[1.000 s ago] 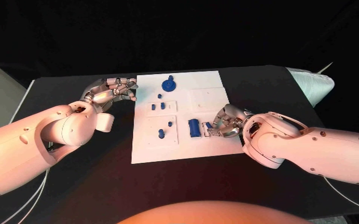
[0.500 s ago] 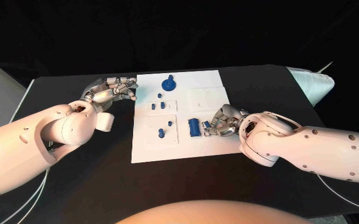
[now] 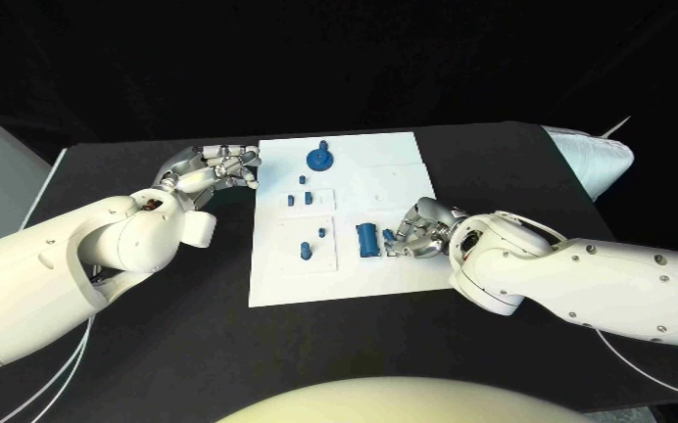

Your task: Assemble the parts on the task board

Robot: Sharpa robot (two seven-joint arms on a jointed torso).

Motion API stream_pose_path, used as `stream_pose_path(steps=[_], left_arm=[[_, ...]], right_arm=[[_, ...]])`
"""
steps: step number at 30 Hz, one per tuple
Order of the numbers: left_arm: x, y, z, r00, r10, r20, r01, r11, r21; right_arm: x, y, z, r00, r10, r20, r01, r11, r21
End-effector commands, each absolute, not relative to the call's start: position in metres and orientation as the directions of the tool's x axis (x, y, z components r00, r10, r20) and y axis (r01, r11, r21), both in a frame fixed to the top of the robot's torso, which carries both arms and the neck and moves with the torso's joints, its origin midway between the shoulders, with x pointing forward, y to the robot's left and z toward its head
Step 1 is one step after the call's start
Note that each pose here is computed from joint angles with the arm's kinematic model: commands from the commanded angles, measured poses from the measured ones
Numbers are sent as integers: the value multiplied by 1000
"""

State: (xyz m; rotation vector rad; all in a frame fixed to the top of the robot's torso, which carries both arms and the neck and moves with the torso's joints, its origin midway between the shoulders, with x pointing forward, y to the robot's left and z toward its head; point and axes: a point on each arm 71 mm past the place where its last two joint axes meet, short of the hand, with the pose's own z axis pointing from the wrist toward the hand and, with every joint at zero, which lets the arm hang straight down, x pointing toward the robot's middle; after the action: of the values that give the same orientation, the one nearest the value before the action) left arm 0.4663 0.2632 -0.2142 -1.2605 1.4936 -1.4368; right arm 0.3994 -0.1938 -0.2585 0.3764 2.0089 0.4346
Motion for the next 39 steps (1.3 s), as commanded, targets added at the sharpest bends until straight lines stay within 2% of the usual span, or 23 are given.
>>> stream_pose_path(steps=[1, 23, 34, 39], left_arm=[[466, 261, -213, -294, -945, 145, -170, -97, -981], [466, 262, -213, -293, -945, 144, -170, -97, -981], [466, 262, -213, -293, -945, 144, -170, -97, -981], [466, 262, -214, -293, -945, 144, -169, -97, -981]], right_arm=[[398, -191, -258, -450, 436, -779, 66, 886, 459], [396, -191, -256, -438, 438, -785, 45, 883, 467], [398, -205, -255, -422, 431, -797, 33, 886, 462], [400, -212, -253, -387, 479, -788, 30, 861, 508]])
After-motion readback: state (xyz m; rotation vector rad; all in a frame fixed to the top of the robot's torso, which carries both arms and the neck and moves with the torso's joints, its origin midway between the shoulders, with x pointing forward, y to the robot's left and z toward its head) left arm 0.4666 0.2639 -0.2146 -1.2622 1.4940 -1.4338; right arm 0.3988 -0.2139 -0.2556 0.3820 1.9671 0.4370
